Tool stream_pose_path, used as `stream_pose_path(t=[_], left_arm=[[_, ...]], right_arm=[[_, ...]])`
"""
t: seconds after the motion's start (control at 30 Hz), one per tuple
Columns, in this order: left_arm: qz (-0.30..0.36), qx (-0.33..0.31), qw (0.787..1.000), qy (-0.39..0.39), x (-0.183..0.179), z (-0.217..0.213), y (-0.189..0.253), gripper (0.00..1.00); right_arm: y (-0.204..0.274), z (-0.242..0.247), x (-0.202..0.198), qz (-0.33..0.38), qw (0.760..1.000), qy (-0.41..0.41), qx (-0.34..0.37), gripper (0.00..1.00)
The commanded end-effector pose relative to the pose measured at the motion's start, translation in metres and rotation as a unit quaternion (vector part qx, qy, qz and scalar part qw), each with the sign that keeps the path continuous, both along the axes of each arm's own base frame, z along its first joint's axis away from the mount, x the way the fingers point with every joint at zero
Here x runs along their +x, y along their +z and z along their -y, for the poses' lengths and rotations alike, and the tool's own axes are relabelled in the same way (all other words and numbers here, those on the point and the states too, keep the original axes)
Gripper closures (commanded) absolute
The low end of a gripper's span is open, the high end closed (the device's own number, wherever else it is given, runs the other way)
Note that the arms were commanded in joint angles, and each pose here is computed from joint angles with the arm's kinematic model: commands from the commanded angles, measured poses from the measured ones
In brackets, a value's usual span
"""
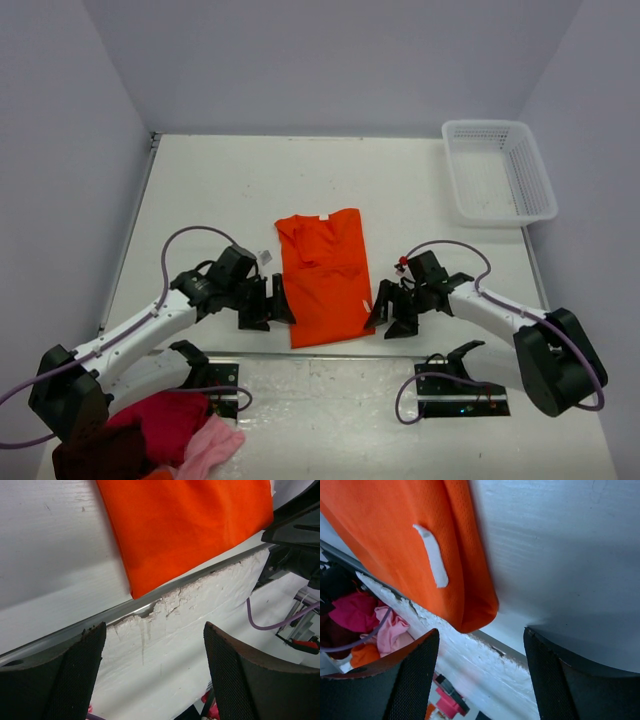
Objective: Fold and stack the t-shirts
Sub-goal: Grab one side of the 2/3 rectangular tshirt with both arms
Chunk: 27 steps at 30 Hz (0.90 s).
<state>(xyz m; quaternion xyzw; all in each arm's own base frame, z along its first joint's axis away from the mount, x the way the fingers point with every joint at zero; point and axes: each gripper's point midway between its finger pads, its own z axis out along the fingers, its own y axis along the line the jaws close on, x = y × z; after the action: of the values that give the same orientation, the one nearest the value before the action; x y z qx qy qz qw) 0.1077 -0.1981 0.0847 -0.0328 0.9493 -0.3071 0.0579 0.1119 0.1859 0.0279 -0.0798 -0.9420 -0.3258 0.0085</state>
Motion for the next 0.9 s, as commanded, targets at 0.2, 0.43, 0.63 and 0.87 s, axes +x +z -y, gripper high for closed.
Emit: stream_pose_path(t=[0.2,0.43,0.63,0.87], left_arm=[[0.021,-0.016,1.0,-0.015,0.008,0.009,0.032,0.2],[0.025,-0.014,0.999,-0.024,0.011,0.011,0.039,0.2],[0.026,-0.013,0.999,-0.026,0.013,0.013,0.043,0.2],[0.012,0.081,0.997,-0.004,0.015,-0.015,0.037,0.21]], right_arm=[[-0.016,-0.01,0.022,-0.019,0.999,-0.031,0.003,0.31],[-0.033,-0.001,0.017,-0.029,0.998,-0.05,-0.024,0.32],[-0.04,0.001,0.018,-0.033,0.997,-0.061,-0.036,0.36],[-0.045,0.005,0.015,-0.033,0.996,-0.074,-0.04,0.63]])
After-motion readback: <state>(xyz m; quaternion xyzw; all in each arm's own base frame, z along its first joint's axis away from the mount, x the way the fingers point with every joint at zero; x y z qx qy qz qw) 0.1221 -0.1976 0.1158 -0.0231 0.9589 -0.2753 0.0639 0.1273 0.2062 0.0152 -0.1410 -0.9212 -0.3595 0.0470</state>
